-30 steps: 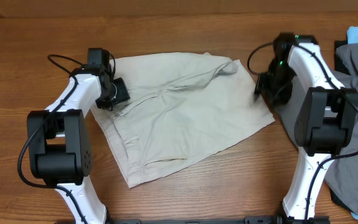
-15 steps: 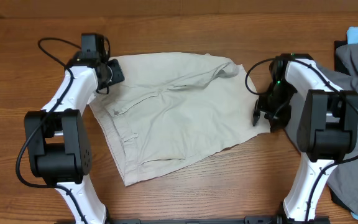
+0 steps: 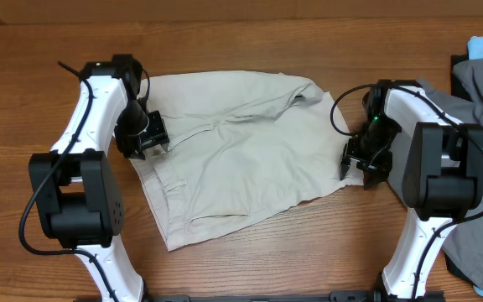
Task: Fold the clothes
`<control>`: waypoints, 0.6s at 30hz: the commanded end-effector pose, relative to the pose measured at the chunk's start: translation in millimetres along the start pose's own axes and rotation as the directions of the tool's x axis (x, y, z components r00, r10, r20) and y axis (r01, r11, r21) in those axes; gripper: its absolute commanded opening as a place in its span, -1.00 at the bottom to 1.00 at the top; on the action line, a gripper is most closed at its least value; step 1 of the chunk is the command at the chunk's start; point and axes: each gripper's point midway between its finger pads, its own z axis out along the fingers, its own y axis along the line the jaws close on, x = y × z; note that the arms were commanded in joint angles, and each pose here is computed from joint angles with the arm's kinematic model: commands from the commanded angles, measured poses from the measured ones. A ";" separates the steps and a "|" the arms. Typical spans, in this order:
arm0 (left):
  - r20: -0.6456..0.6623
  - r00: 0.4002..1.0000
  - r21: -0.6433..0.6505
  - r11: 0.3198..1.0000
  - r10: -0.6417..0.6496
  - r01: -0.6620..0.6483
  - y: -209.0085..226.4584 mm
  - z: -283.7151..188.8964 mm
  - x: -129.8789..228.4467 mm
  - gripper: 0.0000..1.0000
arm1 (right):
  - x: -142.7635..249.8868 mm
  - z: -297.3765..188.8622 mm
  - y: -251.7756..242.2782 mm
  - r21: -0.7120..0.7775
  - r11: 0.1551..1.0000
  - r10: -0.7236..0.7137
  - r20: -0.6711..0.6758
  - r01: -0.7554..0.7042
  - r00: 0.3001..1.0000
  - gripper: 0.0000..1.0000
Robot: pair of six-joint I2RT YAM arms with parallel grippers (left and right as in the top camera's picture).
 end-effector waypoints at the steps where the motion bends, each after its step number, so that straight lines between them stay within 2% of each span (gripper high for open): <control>1: -0.050 0.998 0.022 0.999 -0.043 0.044 1.9 18.7 7.5 0.14 | -25.3 14.5 -18.4 0.059 0.998 0.025 0.014 -0.026 1.000 0.25; 8: -0.039 0.999 0.032 0.999 -0.035 0.036 4.4 62.5 11.6 0.10 | -34.0 5.6 -15.1 0.049 0.999 0.020 0.052 -0.022 0.998 0.28; 10: -0.023 0.999 0.057 0.998 -0.040 0.041 0.9 72.0 9.5 0.08 | -34.8 5.6 -14.8 0.048 0.999 0.019 0.055 -0.022 0.998 0.28; 12: -0.017 1.000 0.140 0.990 -0.025 0.027 -13.6 80.5 9.0 0.03 | -35.8 5.6 -14.4 0.047 0.999 0.019 0.059 -0.021 0.998 0.28; 14: -0.017 1.000 0.218 0.976 0.000 0.004 -28.8 81.7 9.5 -0.26 | -36.0 5.6 -14.5 0.046 0.999 0.019 0.060 -0.022 0.998 0.29; 16: -0.013 1.000 0.242 0.970 0.015 -0.011 -34.4 80.5 8.9 -0.50 | -35.9 5.6 -14.4 0.047 0.999 0.019 0.059 -0.021 0.998 0.29; 18: -0.012 1.000 0.240 0.971 0.019 -0.015 -34.1 80.4 8.9 -0.63 | -35.8 5.6 -14.3 0.046 0.999 0.019 0.059 -0.021 0.998 0.29</control>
